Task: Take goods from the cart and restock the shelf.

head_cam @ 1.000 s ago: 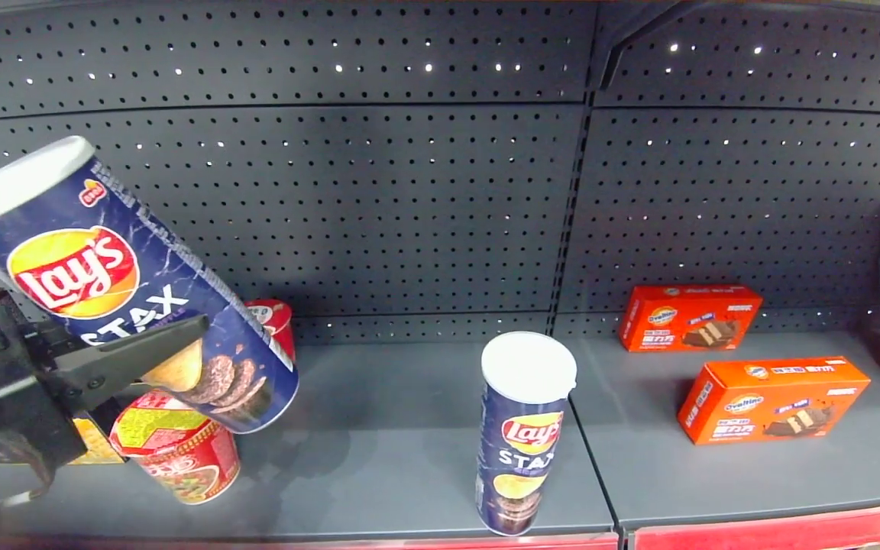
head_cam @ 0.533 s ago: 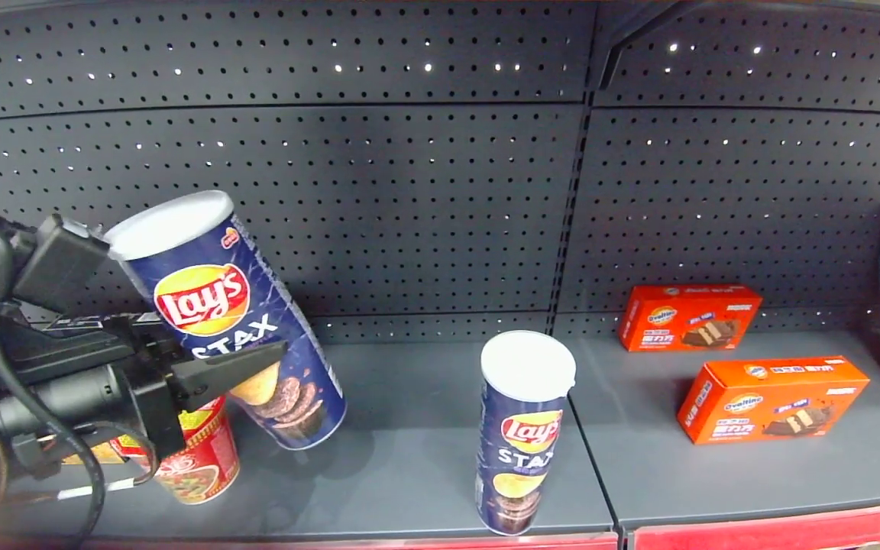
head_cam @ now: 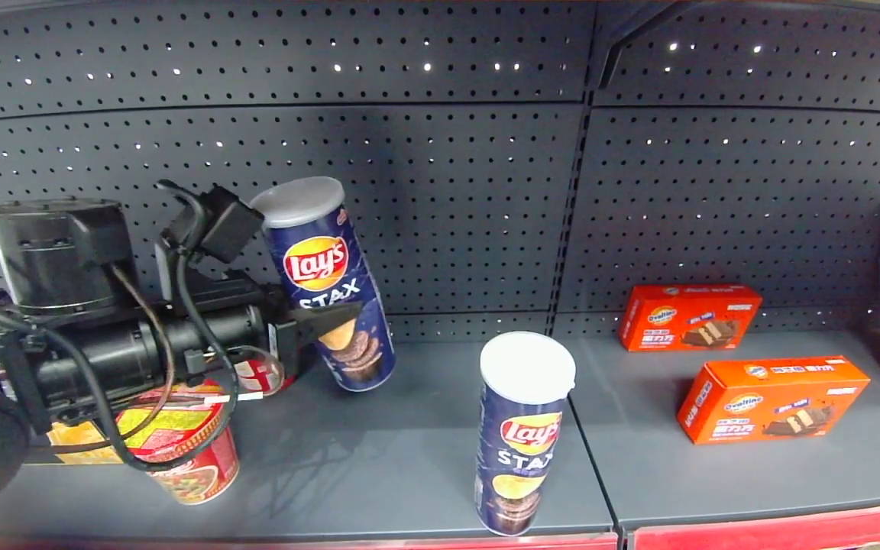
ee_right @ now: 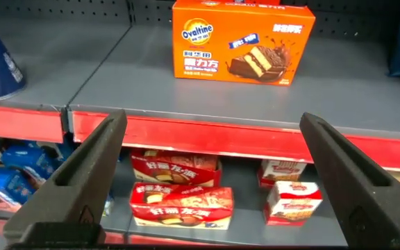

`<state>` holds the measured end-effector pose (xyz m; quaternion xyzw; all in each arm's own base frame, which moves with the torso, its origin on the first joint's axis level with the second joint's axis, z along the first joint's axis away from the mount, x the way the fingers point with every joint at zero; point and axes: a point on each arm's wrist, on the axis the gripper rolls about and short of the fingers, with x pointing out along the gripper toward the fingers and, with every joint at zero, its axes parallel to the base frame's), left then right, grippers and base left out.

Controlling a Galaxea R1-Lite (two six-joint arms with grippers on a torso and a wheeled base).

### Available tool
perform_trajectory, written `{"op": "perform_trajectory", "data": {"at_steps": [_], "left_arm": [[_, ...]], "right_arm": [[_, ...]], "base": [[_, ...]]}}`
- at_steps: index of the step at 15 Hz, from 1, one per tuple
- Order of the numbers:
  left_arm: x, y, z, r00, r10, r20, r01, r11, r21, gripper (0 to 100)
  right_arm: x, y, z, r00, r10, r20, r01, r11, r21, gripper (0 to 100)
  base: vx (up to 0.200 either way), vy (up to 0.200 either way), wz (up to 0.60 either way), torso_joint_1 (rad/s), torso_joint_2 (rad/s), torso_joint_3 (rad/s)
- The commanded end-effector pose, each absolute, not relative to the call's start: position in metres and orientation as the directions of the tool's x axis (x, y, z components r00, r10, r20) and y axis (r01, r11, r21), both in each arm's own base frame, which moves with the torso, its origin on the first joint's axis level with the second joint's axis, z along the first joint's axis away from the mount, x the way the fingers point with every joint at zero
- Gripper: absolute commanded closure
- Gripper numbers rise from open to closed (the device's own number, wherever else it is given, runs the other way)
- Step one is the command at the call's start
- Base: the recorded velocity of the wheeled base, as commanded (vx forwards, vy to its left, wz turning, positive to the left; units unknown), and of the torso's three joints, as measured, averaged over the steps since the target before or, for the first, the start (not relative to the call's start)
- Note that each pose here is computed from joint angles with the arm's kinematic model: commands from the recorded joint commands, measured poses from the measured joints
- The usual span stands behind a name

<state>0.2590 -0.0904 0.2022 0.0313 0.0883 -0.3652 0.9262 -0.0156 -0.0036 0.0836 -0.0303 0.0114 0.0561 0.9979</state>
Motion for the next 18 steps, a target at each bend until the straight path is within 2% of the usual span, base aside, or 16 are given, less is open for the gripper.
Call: {"op": "perform_trajectory", "data": {"at_steps": [1,3,6,8,11,18], "left_arm": [[0.28,-0.102,0.186,0.692,-0.683,-0.232,0.697,0.716,-0.03,100],[0.29,-0.108,0.178,0.679,-0.69,-0.25,0.706,0.708,-0.037,100],[0.305,-0.118,0.175,0.626,-0.742,-0.241,0.755,0.654,-0.052,100],[0.318,-0.137,0.172,0.604,-0.767,-0.218,0.779,0.626,-0.043,100],[0.322,-0.154,0.162,0.568,-0.788,-0.236,0.802,0.594,-0.054,100],[0.345,-0.165,0.141,0.555,-0.789,-0.263,0.805,0.589,-0.071,100]], "right_arm": [[-0.015,-0.004,0.084,0.993,0.113,-0.026,-0.115,0.99,-0.078,0],[-0.015,-0.004,0.084,0.993,0.113,-0.026,-0.115,0.99,-0.079,0],[-0.015,-0.004,0.084,0.993,0.113,-0.026,-0.115,0.99,-0.079,0],[-0.015,-0.004,0.084,0.993,0.113,-0.026,-0.115,0.99,-0.079,0],[-0.015,-0.004,0.084,0.993,0.113,-0.026,-0.115,0.99,-0.081,0],[-0.016,-0.004,0.084,0.993,0.113,-0.025,-0.115,0.99,-0.078,0]], "base": [[0.0,0.0,0.0,0.0,0.0,0.0],[0.0,0.0,0.0,0.0,0.0,0.0],[0.0,0.0,0.0,0.0,0.0,0.0],[0.0,0.0,0.0,0.0,0.0,0.0],[0.0,0.0,0.0,0.0,0.0,0.0],[0.0,0.0,0.0,0.0,0.0,0.0]]}}
